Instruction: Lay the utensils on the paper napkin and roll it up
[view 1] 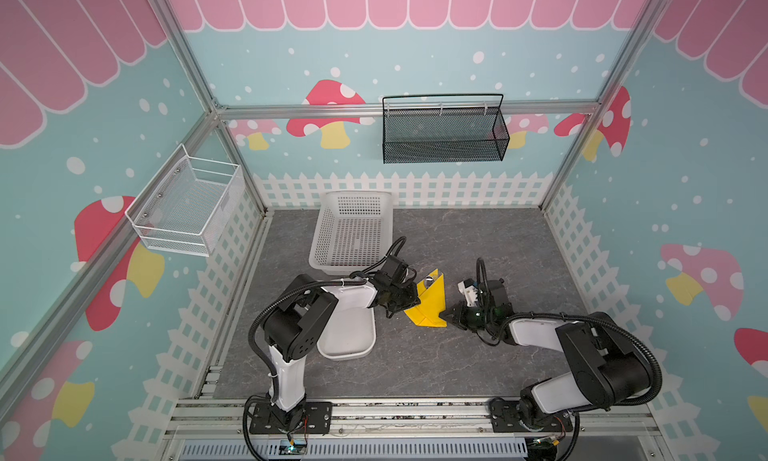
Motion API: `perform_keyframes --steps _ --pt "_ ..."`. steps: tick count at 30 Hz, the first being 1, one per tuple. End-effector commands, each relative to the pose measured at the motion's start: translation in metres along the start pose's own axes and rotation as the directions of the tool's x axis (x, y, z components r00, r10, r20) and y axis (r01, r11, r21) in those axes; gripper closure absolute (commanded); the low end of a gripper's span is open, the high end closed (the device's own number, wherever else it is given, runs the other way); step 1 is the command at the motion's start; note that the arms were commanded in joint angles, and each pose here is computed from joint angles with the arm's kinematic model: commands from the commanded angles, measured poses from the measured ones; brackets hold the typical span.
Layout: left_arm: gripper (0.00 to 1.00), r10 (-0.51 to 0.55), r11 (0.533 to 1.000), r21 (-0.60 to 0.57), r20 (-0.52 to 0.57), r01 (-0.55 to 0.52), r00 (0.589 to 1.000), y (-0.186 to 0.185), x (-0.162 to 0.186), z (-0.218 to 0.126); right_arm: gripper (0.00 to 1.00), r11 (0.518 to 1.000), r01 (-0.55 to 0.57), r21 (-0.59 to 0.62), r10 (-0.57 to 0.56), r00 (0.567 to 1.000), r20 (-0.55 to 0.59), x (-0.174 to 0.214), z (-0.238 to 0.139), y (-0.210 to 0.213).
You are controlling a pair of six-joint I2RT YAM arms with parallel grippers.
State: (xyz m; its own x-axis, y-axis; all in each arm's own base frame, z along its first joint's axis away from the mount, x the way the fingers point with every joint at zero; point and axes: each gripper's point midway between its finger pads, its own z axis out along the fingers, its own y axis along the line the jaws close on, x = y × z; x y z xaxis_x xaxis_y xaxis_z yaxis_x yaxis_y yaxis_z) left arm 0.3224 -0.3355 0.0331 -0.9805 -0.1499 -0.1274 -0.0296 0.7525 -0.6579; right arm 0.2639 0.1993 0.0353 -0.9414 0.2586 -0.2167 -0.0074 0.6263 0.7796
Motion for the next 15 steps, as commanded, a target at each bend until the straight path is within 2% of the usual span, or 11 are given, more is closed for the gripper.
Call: perform_keyframes --steps 1,5,8,15 --pt "0.97 0.001 1.000 -0.006 0.003 -0.001 1.000 0.001 -0.004 0.003 0.89 0.999 -0.021 0.048 0.022 0.999 -0.025 0.015 0.002 -0.020" --pt "0.97 0.000 1.000 -0.008 0.001 0.000 1.000 0.002 -0.003 0.003 0.89 0.997 -0.036 0.072 0.039 0.998 -0.041 0.023 0.003 -0.030" --pt "0.97 0.000 1.000 -0.012 0.000 0.000 1.000 0.004 -0.002 0.003 0.89 0.998 -0.029 0.060 0.030 1.000 -0.010 0.017 -0.002 -0.023" --pt "0.97 0.001 1.000 -0.016 0.001 -0.001 1.000 0.006 -0.002 0.004 0.88 0.999 0.018 0.043 -0.026 0.984 0.179 -0.018 -0.026 0.003"
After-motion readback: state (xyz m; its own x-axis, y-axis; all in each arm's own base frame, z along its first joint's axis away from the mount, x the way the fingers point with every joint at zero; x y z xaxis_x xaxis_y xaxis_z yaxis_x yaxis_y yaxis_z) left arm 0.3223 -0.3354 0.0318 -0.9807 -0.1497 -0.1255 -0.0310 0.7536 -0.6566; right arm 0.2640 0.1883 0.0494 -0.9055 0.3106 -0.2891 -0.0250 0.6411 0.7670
